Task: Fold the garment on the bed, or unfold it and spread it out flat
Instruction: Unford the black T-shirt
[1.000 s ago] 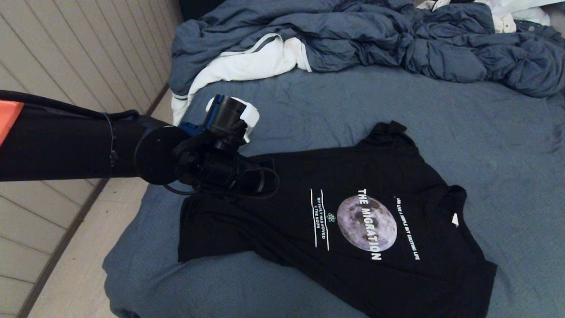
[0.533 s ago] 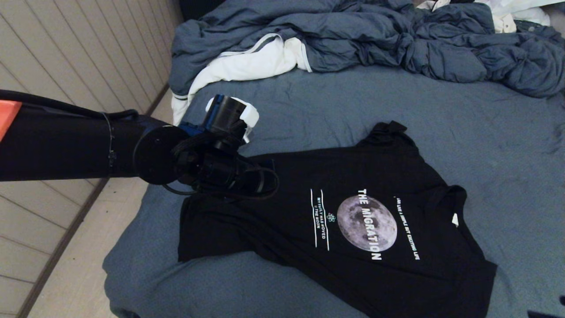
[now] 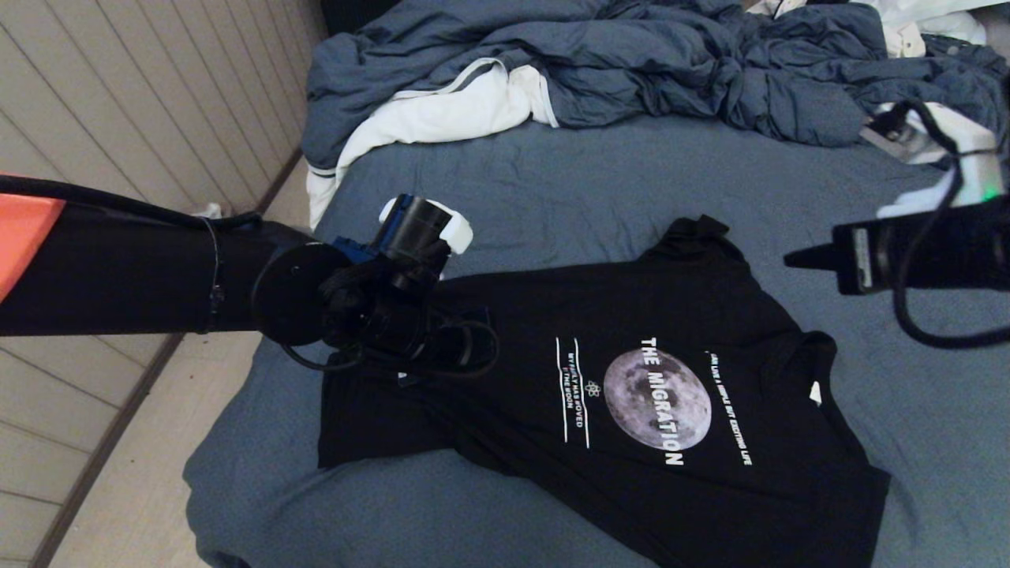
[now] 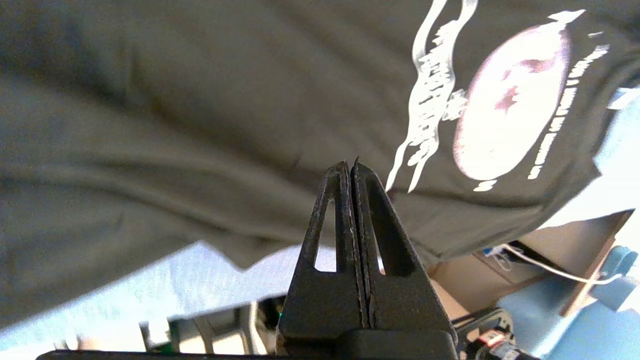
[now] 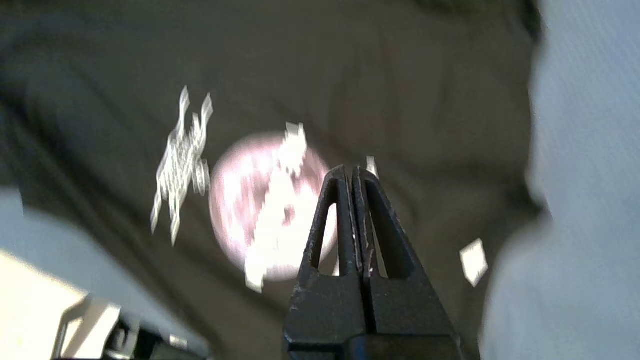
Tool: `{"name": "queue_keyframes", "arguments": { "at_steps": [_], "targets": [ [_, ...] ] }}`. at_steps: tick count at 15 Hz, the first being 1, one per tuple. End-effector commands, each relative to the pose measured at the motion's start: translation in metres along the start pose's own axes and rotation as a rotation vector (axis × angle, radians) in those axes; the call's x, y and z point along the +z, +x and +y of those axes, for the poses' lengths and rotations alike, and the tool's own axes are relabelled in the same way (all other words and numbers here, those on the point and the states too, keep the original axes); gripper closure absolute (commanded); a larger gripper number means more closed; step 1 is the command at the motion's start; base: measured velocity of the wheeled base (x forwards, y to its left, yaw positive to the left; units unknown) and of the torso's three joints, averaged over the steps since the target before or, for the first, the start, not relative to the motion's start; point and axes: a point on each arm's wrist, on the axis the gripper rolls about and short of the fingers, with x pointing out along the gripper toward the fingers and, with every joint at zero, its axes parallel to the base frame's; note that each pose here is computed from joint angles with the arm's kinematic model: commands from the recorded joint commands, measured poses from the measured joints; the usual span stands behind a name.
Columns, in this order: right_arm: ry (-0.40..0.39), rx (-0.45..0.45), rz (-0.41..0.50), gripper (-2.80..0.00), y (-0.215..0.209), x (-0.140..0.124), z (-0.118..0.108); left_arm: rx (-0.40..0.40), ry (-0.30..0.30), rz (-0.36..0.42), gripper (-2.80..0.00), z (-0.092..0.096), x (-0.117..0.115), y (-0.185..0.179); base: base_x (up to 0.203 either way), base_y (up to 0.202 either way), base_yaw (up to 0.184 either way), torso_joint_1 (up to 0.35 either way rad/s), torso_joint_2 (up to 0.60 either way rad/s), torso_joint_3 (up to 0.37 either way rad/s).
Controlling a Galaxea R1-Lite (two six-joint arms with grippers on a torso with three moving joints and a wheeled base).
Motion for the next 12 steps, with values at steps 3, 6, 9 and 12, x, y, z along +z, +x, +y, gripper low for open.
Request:
{"name": "queue_keyframes", "arguments": {
  "at_steps": [3,6,9,12],
  "targets": [
    [0.002,0.023,0.073,0.0,0.09,0.02,-0.007,0.062,-0.039,0.025,0.0,0.023,-0.008,-0.007,0.0,0.0,0.0,0.0,0.0,0.0],
    [-0.001,0.023,0.116,0.0,0.112,0.018,-0.01,0.092,-0.057,0.002,0.0,0.038,-0.016,-0.035,0.0,0.0,0.0,0.0,0.0,0.0],
    [-0.003,0.028,0.141,0.0,0.123,0.013,-0.01,0.163,-0.097,-0.11,0.0,0.059,0.002,-0.056,0.0,0.0,0.0,0.0,0.0,0.0],
    [-0.002,0.031,0.15,0.0,0.124,0.011,-0.01,0.219,-0.12,-0.155,0.0,0.082,0.022,-0.052,0.0,0.0,0.0,0.0,0.0,0.0]
  ]
}}
